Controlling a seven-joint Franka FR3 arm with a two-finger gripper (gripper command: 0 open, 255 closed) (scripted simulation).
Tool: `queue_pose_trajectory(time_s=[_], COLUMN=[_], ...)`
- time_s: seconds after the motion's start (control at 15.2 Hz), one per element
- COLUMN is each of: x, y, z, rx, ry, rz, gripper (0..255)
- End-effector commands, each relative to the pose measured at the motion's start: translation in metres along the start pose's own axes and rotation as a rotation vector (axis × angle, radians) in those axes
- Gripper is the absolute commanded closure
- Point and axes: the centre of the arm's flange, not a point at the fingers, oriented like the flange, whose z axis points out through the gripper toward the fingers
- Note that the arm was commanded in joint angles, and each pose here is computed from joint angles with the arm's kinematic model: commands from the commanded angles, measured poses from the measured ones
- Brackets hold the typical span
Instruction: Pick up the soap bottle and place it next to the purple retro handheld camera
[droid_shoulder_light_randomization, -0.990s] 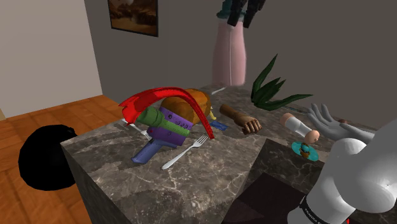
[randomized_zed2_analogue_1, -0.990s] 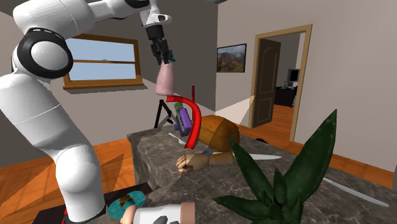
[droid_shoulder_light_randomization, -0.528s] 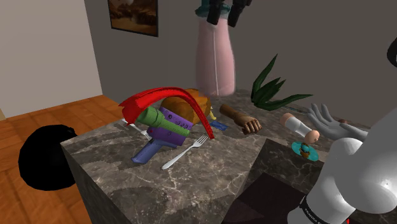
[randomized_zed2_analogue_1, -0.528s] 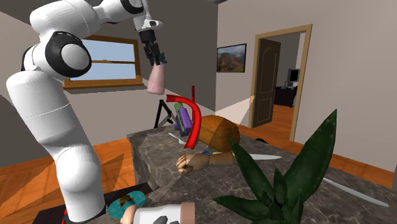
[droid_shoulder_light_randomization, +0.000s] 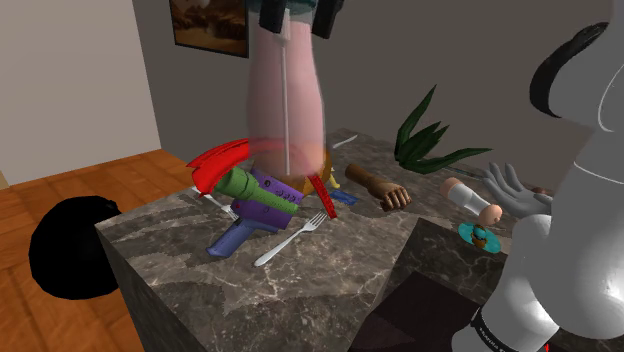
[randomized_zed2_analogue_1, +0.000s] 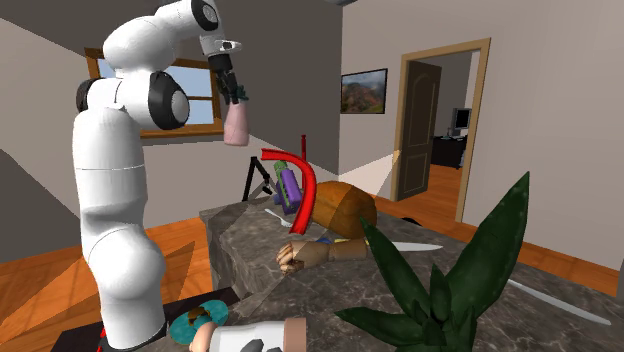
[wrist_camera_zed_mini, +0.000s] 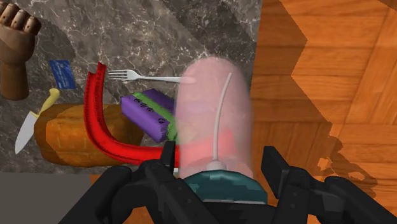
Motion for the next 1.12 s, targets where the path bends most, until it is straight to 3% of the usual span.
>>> queue_pose_trajectory(time_s=[0.0, 0.13, 1.06], x=[-0.001, -0.002, -0.019], y=[-0.024, -0.053, -0.054], z=[0.0, 0.0, 0.072], rx=[0.001, 0.001, 0.001], ry=[0.001, 0.001, 0.001], rz=[0.005, 0.005, 0.005], gripper=[255, 255, 255])
